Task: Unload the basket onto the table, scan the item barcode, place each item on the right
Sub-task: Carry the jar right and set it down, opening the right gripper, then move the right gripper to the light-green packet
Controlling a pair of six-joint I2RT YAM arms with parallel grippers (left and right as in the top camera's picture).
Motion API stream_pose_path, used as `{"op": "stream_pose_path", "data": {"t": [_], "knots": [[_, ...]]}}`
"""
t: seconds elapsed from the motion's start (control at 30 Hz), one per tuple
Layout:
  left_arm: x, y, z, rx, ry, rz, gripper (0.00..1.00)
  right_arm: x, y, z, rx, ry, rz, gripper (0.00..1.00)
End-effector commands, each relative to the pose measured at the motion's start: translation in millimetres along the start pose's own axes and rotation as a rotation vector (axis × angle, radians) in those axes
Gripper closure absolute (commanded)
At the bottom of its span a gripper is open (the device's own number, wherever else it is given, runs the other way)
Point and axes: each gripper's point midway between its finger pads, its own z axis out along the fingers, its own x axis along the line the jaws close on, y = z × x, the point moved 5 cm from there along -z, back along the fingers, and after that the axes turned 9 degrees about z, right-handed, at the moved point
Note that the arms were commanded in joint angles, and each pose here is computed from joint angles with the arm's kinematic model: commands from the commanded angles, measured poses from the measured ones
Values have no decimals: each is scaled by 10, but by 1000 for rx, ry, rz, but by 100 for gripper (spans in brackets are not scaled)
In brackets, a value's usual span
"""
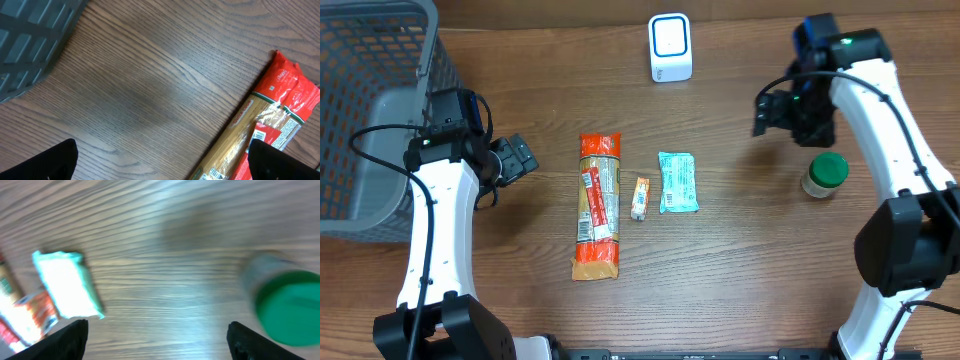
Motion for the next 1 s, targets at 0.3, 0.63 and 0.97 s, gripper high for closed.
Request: {"op": "stream_pose_path", "data": {"t": [0.3, 0.63, 0.97], "knots": [[7, -1, -3, -1, 6, -7, 0, 604, -514, 802, 53, 65, -181, 17], [7, -1, -3, -1, 6, -6, 0, 830, -726, 1490, -53, 165, -248, 37], [7, -1, -3, -1, 6, -6, 0, 552, -683, 1457, -52, 51, -198, 59]]}}
